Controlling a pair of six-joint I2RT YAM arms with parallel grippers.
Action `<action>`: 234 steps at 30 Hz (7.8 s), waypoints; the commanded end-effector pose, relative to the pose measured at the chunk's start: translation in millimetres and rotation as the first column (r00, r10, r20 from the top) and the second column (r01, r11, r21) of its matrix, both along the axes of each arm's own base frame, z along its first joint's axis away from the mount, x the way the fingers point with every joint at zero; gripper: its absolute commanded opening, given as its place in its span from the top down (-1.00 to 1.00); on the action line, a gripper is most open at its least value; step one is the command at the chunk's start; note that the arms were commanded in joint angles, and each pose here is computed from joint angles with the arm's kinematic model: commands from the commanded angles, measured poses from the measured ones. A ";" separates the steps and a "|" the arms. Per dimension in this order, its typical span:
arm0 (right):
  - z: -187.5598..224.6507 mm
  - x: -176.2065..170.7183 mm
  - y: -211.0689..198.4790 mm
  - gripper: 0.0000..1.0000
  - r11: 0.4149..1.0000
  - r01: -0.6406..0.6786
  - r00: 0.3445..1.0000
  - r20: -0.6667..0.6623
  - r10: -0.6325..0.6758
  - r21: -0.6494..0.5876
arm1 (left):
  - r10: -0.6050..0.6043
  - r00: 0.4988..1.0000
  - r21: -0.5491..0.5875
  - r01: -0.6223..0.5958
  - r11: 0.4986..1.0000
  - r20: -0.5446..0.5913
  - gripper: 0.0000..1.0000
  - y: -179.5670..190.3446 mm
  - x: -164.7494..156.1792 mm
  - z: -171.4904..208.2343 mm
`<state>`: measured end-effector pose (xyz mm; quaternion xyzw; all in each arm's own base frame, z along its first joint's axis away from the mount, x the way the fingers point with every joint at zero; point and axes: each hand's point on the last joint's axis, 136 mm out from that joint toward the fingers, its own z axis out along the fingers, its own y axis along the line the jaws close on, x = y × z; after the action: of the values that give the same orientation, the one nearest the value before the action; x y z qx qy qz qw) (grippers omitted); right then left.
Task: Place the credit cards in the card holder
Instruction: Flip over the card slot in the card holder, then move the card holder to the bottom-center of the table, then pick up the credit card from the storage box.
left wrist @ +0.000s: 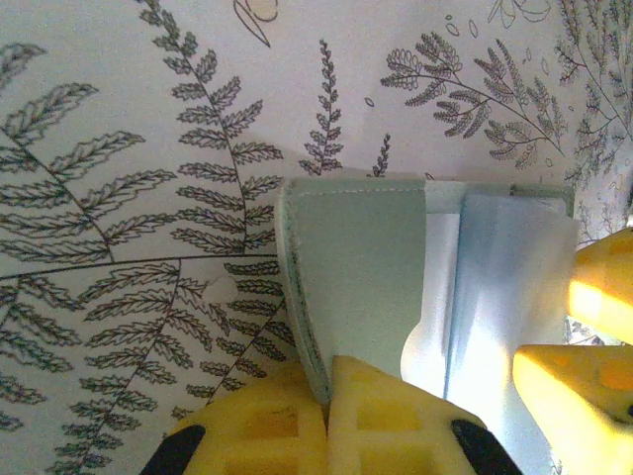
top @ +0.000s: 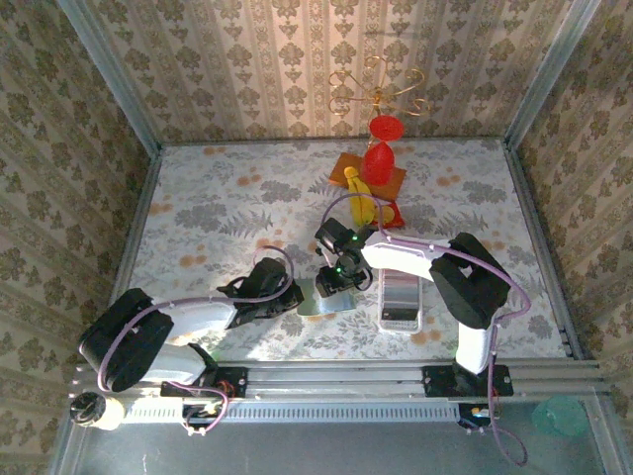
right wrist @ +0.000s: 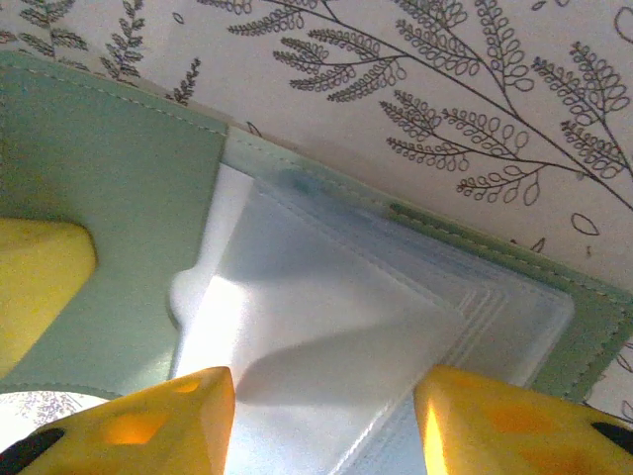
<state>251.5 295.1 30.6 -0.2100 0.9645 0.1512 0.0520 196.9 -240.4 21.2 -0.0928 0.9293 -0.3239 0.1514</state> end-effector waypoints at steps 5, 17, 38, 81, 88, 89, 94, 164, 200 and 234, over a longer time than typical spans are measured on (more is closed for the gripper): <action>16.0 -5.8 10.3 -0.05 0.997 0.014 1.000 -0.017 -0.012 0.070 | -0.021 0.999 0.072 0.025 0.997 -0.049 1.00 6.2 -11.1 -18.1; 35.1 1.9 1.5 -0.08 0.998 0.025 0.998 0.062 -0.028 0.057 | -0.030 0.998 0.078 0.035 0.996 -0.062 1.00 1.7 -12.0 -22.3; 39.9 6.0 0.1 -0.71 0.995 0.043 0.996 0.072 -0.049 0.085 | -0.047 0.996 0.079 0.053 0.995 -0.078 1.00 -5.2 -11.6 -29.0; 41.7 15.6 -40.4 0.13 0.996 0.080 0.992 0.097 -0.084 0.043 | -0.037 0.989 0.009 0.036 0.999 0.142 0.18 -5.9 20.7 101.2; 73.6 20.7 -58.0 0.21 0.996 0.050 0.980 0.190 -0.064 0.079 | -0.161 0.987 0.064 0.160 0.985 0.022 0.73 -57.4 12.2 56.5; 77.9 19.7 -62.0 0.23 0.996 0.038 0.977 0.205 -0.054 0.082 | -0.161 0.987 0.081 0.160 0.984 -0.003 0.77 -55.8 9.7 46.1; 96.9 9.3 -72.7 0.26 0.992 -0.046 0.963 0.269 0.013 0.116 | -0.156 0.984 0.153 0.167 0.974 -0.084 0.89 -37.7 -4.5 7.3; 29.1 -46.6 -157.6 -0.58 0.372 -0.704 0.188 0.347 0.919 -0.605 | -0.062 0.996 0.037 0.060 0.997 0.064 1.00 21.1 -14.9 44.7; 51.9 -55.6 -167.2 0.62 0.369 -0.669 0.183 0.338 0.923 -0.645 | -0.025 0.997 0.058 0.021 0.998 0.076 1.00 30.0 -17.2 44.0; 104.5 -101.9 -151.4 1.00 0.542 -0.736 0.315 0.503 0.805 -0.406 | 0.019 0.989 0.036 -0.025 0.999 0.147 0.49 22.8 2.0 69.7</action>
<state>163.6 138.5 121.4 -0.7060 0.6464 -0.0197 0.2887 192.5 -209.2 77.0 -0.0759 0.9262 -0.2983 0.2178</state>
